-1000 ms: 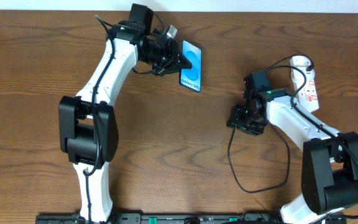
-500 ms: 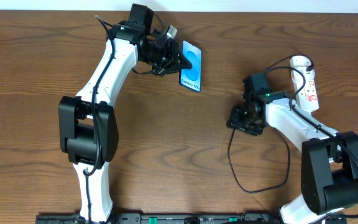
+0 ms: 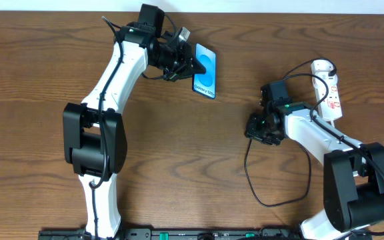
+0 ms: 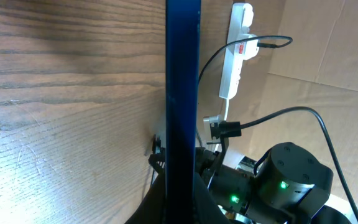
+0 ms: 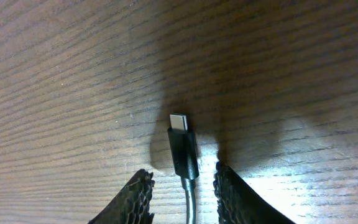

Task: Plug charger to phone and switch on socket
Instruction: 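Lower the right gripper to the black cable's USB-C plug and grasp it, then lift the USB-C plug with the right gripper and raise the phone with the left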

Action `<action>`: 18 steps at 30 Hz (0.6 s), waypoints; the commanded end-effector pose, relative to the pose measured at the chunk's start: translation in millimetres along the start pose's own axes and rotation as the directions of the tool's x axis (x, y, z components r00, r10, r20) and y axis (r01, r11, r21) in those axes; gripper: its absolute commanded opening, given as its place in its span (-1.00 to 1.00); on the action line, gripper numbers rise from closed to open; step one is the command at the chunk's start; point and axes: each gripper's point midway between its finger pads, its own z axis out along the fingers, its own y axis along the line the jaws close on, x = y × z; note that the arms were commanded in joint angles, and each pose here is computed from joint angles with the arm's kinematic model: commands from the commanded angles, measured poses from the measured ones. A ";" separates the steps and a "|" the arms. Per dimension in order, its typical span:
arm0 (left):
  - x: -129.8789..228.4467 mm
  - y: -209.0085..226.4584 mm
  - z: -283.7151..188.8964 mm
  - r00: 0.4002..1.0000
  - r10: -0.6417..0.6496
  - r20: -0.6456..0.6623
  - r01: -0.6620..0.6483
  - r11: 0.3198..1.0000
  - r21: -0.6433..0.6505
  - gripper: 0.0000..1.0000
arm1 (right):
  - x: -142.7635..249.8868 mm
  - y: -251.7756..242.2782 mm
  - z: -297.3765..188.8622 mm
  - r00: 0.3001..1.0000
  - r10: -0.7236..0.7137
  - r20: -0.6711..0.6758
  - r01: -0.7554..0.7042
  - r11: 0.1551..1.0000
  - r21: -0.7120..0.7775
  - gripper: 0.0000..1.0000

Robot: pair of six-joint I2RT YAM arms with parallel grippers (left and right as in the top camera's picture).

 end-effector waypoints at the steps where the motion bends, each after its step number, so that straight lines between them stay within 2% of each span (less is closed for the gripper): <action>1: 2.5 -14.9 -11.2 0.999 0.042 0.014 -0.043 0.999 0.027 -0.86 | 13.2 -11.6 10.9 0.999 0.018 -0.039 -0.016 0.999 0.036 -0.42; 8: 2.5 -14.9 -11.2 0.999 0.042 0.014 -0.043 0.999 0.027 -0.85 | 13.3 -11.7 10.9 0.999 0.018 -0.039 -0.016 0.999 0.036 -0.61; 14: 2.5 -15.0 -11.2 0.999 0.043 0.014 -0.043 0.999 0.027 -0.86 | 13.3 -11.7 10.9 0.999 0.018 -0.039 -0.016 0.999 0.036 -0.63; 18: 2.4 -14.9 -11.2 0.999 0.043 0.015 -0.043 0.999 0.027 -0.86 | 14.0 -10.8 10.9 0.999 0.018 -0.043 -0.016 0.999 0.031 -0.85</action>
